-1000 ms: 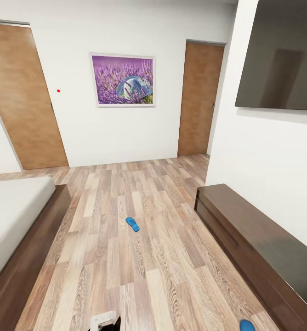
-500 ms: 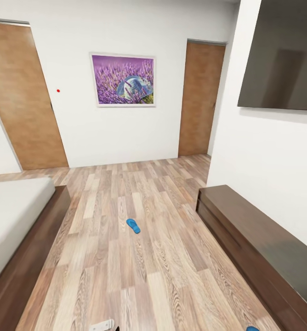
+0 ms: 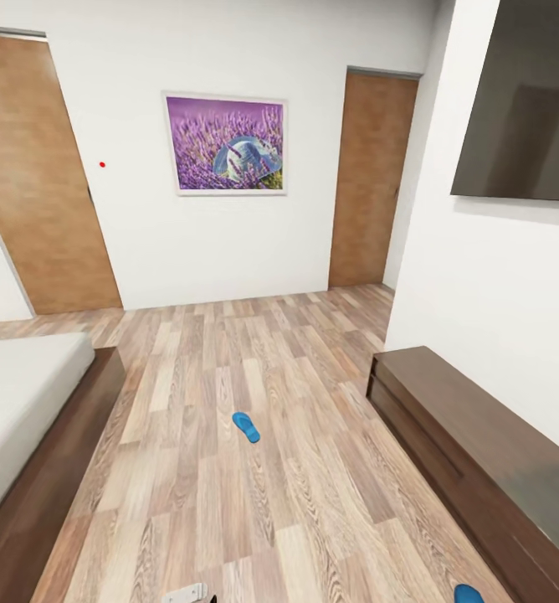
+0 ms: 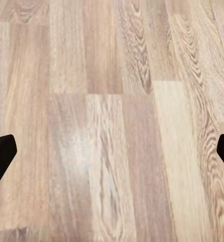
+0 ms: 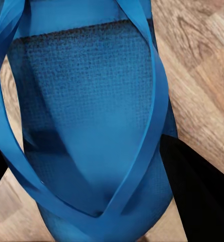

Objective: In the bedroom, move the book from the bed onto either nightstand, and place the two sandals side by side next to the bed.

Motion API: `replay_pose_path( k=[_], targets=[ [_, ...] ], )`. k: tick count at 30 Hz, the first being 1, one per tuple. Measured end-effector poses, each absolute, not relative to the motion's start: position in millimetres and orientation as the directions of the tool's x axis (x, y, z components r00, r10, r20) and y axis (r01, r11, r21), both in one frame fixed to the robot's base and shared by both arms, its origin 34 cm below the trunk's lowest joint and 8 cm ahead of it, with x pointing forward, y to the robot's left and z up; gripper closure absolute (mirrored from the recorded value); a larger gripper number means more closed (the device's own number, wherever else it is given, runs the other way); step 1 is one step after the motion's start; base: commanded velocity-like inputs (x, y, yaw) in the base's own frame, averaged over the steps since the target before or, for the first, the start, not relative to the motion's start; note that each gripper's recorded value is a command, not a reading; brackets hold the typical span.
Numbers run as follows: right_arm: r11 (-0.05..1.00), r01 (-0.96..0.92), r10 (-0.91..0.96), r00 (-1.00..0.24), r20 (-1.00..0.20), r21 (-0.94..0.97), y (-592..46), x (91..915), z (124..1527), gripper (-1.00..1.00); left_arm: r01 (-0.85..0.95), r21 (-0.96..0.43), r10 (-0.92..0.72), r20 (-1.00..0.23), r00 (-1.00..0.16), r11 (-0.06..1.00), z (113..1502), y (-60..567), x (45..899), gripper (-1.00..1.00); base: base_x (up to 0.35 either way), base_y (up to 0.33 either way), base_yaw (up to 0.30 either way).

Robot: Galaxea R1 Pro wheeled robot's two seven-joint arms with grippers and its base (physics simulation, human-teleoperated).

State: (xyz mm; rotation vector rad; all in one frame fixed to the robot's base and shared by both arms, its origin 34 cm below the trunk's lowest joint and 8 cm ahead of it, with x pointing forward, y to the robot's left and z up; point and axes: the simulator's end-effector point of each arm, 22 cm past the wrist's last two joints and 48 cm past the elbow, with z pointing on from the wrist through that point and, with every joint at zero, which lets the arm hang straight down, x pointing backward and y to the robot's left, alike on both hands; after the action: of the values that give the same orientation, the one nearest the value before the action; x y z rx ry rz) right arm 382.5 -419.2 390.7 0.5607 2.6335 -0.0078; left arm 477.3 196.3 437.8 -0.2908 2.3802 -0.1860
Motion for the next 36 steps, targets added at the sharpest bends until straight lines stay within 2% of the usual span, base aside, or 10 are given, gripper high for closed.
replay_pose_path(
  k=[6,7,18,36],
  targets=[
    [0.905,0.416,0.414,-0.802,-0.431,0.093,-421.5,383.6,391.5,1.00,-0.157,-0.214,-0.260,-0.648,-0.716,0.964,437.6,196.5,477.2,-1.00,0.322,0.077,0.000],
    [0.812,0.565,0.564,-0.692,-0.451,0.148,-431.8,388.8,395.4,1.00,-0.157,-0.214,-0.260,-0.648,-0.716,0.964,437.6,196.5,477.2,-1.00,0.313,0.095,0.000],
    [0.813,0.564,0.562,-0.694,-0.450,0.146,-432.5,388.0,395.3,1.00,-0.157,-0.214,-0.260,-0.648,-0.716,0.964,437.6,196.6,477.2,-1.00,0.273,0.176,0.008],
    [0.813,0.564,0.562,-0.694,-0.450,0.146,-432.5,388.1,395.3,1.00,-0.157,-0.214,-0.260,-0.648,-0.716,0.964,437.5,196.8,477.1,-1.00,0.234,0.170,0.268]
  ],
)
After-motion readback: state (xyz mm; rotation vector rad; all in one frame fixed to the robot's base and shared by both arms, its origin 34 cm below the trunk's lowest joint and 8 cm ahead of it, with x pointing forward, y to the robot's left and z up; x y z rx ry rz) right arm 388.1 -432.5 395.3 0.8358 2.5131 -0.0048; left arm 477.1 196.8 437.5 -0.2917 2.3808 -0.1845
